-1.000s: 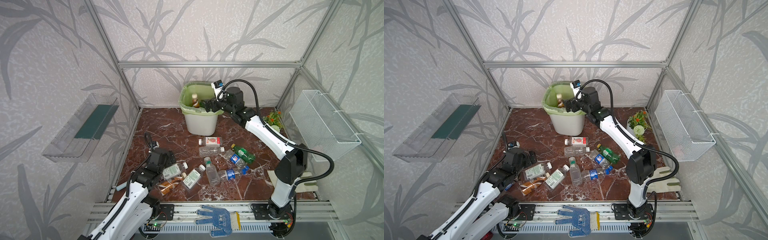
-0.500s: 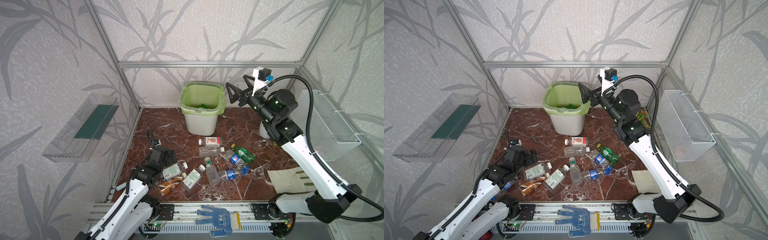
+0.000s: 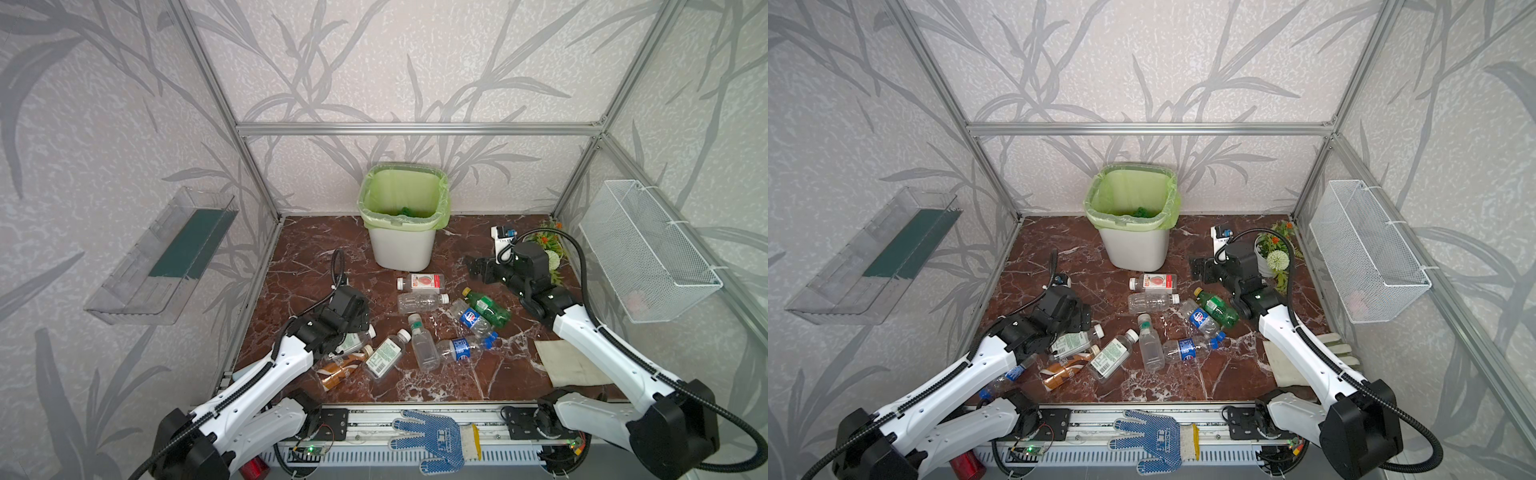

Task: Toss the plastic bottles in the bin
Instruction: 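Lower the right gripper to the yellow-capped green soda bottle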

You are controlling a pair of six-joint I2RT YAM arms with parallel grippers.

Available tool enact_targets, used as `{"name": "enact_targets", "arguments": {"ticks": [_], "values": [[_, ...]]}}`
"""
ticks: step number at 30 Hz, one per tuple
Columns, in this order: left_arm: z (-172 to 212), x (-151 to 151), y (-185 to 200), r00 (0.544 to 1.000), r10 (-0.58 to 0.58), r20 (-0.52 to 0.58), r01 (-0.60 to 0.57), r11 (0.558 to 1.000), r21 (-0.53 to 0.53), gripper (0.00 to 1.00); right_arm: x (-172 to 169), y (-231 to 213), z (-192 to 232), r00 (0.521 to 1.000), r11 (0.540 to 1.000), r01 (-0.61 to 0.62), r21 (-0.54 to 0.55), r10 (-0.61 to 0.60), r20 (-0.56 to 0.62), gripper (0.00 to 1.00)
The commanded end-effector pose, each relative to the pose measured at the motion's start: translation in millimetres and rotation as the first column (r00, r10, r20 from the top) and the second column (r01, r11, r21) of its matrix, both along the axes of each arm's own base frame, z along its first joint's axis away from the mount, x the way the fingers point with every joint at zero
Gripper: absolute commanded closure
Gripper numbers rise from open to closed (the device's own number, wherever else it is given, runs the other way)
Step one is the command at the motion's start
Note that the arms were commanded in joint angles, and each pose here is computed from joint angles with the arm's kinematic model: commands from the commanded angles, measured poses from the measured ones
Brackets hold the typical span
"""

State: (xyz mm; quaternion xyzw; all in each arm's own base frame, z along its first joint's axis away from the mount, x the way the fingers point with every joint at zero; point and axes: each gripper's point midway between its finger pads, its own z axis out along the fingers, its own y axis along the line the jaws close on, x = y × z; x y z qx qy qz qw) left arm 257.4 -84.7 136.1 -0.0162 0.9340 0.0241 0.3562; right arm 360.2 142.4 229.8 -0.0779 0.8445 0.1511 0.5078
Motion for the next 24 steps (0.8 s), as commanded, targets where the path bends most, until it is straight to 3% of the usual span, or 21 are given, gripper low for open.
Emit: {"name": "enact_targets", "arguments": {"ticks": [1, 6, 8, 17, 24], "values": [[14, 12, -8, 0.999, -0.024, 0.047, 0.023, 1.0, 0.012, 0.01, -12, -23, -42, 0.992, 0.993, 0.053, -0.106, -0.065, -0.113, 0.01], [12, 16, -15, 0.997, -0.047, 0.057, 0.047, 0.999, -0.003, 0.01, -26, -32, -93, 0.961, 0.971, -0.014, -0.24, -0.054, -0.272, 0.01], [11, 17, -15, 0.997, -0.047, 0.055, 0.047, 0.999, -0.002, 0.01, -28, -32, -105, 0.948, 0.962, -0.043, -0.27, -0.045, -0.314, 0.06], [3, 17, -12, 0.998, -0.042, 0.046, 0.041, 0.999, 0.025, 0.01, -37, -42, -126, 0.92, 0.913, -0.132, -0.386, -0.033, -0.391, 0.21], [-1, 18, -10, 0.998, -0.035, 0.044, 0.034, 0.999, 0.04, 0.01, -40, -45, -139, 0.892, 0.889, -0.175, -0.423, -0.038, -0.45, 0.23]]}}
